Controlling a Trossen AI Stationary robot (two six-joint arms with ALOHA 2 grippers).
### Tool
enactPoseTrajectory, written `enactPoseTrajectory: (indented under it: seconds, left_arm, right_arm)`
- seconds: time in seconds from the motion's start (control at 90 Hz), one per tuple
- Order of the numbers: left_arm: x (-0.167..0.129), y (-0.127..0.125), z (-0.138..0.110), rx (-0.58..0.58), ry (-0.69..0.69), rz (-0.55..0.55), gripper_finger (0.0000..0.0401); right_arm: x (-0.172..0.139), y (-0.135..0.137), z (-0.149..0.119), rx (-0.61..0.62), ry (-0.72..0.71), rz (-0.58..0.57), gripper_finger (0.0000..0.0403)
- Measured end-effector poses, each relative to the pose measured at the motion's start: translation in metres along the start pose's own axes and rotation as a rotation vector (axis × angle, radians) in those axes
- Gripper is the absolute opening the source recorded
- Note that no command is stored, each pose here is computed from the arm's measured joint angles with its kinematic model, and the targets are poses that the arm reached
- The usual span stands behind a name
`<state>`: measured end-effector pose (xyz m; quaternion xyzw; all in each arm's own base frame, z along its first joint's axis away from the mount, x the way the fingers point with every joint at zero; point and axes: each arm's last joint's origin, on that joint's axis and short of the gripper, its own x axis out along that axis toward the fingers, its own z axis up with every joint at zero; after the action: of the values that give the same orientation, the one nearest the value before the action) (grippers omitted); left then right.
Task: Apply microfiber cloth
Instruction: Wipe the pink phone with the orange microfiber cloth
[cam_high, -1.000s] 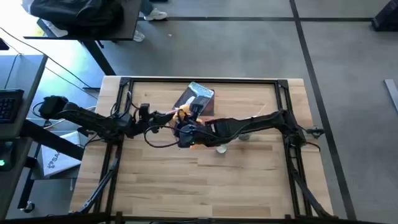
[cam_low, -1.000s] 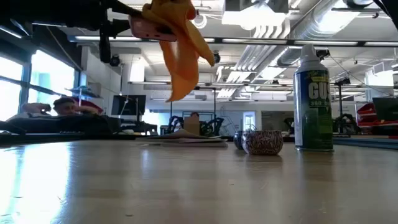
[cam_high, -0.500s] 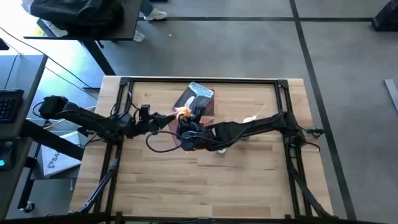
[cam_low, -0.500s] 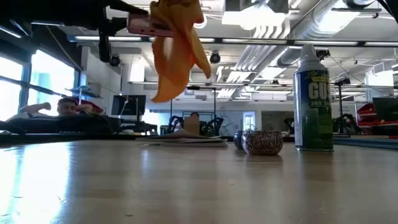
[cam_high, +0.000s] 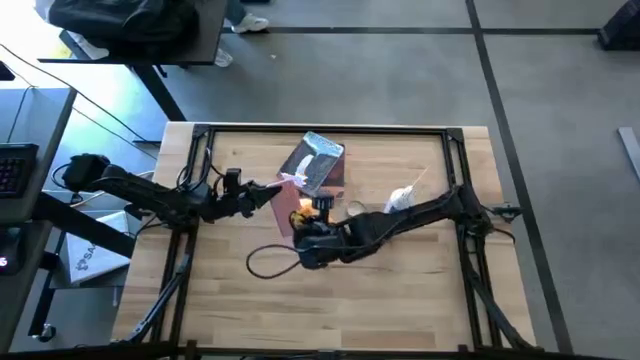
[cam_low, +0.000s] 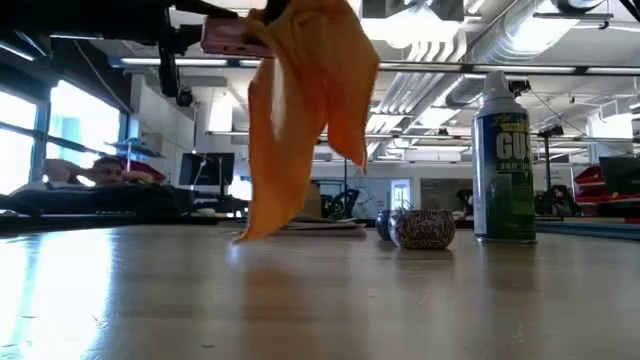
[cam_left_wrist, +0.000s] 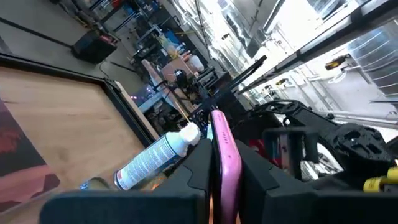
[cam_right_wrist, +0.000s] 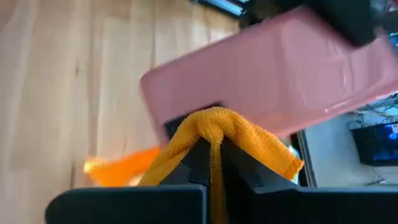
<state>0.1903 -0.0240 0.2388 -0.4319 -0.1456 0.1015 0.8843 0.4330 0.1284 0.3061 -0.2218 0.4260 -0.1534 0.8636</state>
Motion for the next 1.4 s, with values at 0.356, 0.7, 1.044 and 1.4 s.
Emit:
enactPoseTrajectory:
  seconds: [0.356, 0.7, 1.044, 1.4]
  left_arm:
    - [0.000, -0.001, 0.001, -0.010, -0.006, -0.005, 0.0021]
    - [0.000, 0.000, 0.000, 0.009, 0.002, 0.003, 0.0021]
    - [-0.001, -0.004, 0.002, -0.009, 0.036, -0.059, 0.0021]
    - [-0.002, -0.006, 0.002, 0.008, 0.059, -0.098, 0.0021]
  right_arm:
    - [-0.001, 0.000, 0.006, -0.106, -0.051, -0.053, 0.0000]
    - [0.025, -0.047, 0.022, -0.377, -0.106, -0.206, 0.0000]
    - [0.007, -0.073, 0.033, -0.324, -0.170, -0.089, 0.0000]
    - [0.016, -0.021, 0.015, -0.135, -0.145, 0.304, 0.0000]
